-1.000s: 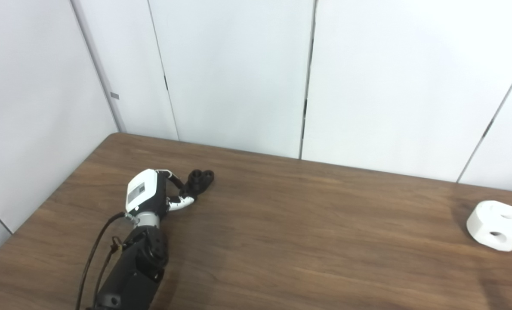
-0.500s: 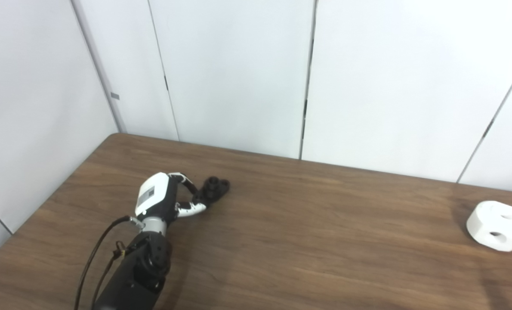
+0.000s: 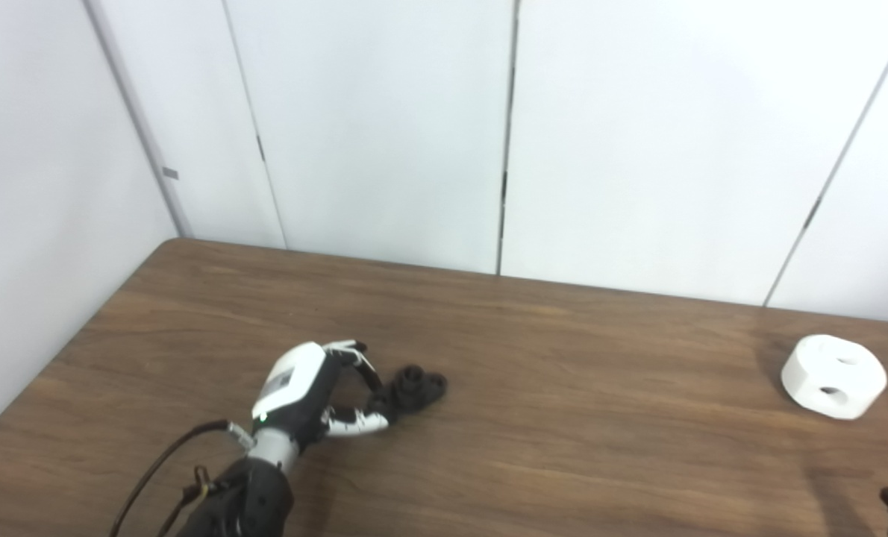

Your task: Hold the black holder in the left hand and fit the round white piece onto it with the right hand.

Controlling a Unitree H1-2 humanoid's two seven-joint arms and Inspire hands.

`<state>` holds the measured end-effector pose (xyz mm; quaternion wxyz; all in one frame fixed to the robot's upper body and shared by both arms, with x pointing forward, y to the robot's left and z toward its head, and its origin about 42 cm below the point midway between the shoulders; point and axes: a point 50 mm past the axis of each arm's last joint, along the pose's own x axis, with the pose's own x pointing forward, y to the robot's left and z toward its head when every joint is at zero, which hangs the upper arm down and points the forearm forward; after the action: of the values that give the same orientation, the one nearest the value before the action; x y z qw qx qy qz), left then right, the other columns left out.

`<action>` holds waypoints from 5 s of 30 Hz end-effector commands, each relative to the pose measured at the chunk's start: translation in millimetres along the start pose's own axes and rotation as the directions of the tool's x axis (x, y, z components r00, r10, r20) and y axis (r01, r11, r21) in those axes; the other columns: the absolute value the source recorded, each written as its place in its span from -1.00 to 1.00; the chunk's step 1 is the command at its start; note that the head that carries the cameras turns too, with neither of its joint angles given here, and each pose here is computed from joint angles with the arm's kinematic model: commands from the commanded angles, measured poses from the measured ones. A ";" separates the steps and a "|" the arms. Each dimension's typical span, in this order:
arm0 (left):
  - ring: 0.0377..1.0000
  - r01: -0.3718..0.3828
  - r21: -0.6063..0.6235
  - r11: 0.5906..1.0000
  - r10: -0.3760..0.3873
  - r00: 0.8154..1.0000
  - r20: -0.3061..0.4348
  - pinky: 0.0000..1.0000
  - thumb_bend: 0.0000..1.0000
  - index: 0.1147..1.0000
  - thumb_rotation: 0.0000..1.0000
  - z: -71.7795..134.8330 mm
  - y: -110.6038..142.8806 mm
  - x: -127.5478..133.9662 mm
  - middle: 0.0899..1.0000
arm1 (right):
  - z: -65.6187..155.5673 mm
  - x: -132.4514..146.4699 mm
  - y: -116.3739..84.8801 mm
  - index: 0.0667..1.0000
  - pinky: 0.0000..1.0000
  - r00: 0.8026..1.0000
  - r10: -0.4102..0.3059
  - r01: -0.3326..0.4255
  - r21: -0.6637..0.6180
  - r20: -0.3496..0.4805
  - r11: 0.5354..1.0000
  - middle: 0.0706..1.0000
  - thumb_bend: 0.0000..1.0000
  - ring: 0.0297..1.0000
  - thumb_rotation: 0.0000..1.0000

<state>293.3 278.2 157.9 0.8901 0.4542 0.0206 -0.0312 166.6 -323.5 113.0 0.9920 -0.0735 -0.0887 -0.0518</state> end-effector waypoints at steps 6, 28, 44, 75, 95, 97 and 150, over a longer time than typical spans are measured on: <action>0.84 0.157 -0.034 0.987 -0.151 0.978 0.141 0.65 0.01 -0.15 -0.90 28.2 -20.8 -27.1 0.71 | -2.8 -4.6 13.4 0.92 1.00 1.000 -0.011 0.011 0.015 -0.011 1.000 0.79 0.22 0.91 1.00; 0.86 0.478 -0.069 0.876 -0.437 0.845 0.308 0.65 0.01 -0.15 -0.89 66.2 -66.1 -63.7 0.74 | 20.6 -2.7 26.9 0.90 1.00 1.000 0.010 -0.009 0.015 -0.018 1.000 0.76 0.15 0.90 0.95; 0.80 0.373 0.205 0.905 -0.412 0.888 0.204 0.76 0.01 -0.15 -0.89 53.2 -67.3 -66.1 0.65 | 21.6 -1.7 22.6 0.90 1.00 0.999 0.002 -0.001 0.019 -0.036 1.000 0.76 0.18 0.90 0.95; 0.73 0.267 0.326 0.907 -0.336 0.925 0.179 0.71 0.03 -0.15 -0.90 62.6 -52.5 -79.0 0.60 | 25.8 1.7 12.6 0.88 1.00 1.000 0.010 -0.009 0.023 -0.018 1.000 0.74 0.20 0.88 0.91; 0.72 0.256 0.315 0.914 -0.320 0.931 0.173 0.69 0.03 -0.15 -0.90 47.9 -62.3 -80.9 0.58 | 79.9 91.2 -15.9 0.84 0.85 0.998 0.042 -0.019 -0.381 0.051 0.925 0.80 0.33 0.85 -0.01; 0.72 0.257 0.318 0.913 -0.321 0.932 0.169 0.69 0.03 -0.15 -0.90 45.7 -63.0 -81.5 0.58 | 83.7 101.1 -18.8 0.85 0.85 0.997 0.048 -0.019 -0.408 0.062 0.913 0.81 0.37 0.85 -0.10; 0.71 0.256 0.329 0.909 -0.318 0.936 0.149 0.70 0.03 -0.15 -0.90 2.1 -68.8 -85.3 0.56 | 158.6 278.9 -37.8 0.72 1.00 0.970 0.056 -0.240 -0.878 -0.238 0.414 1.00 1.00 1.00 -0.30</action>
<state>213.4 220.7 136.4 0.8144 0.5404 -0.0866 -0.1929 403.4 -354.4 290.8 0.8099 -0.5816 0.0726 0.0235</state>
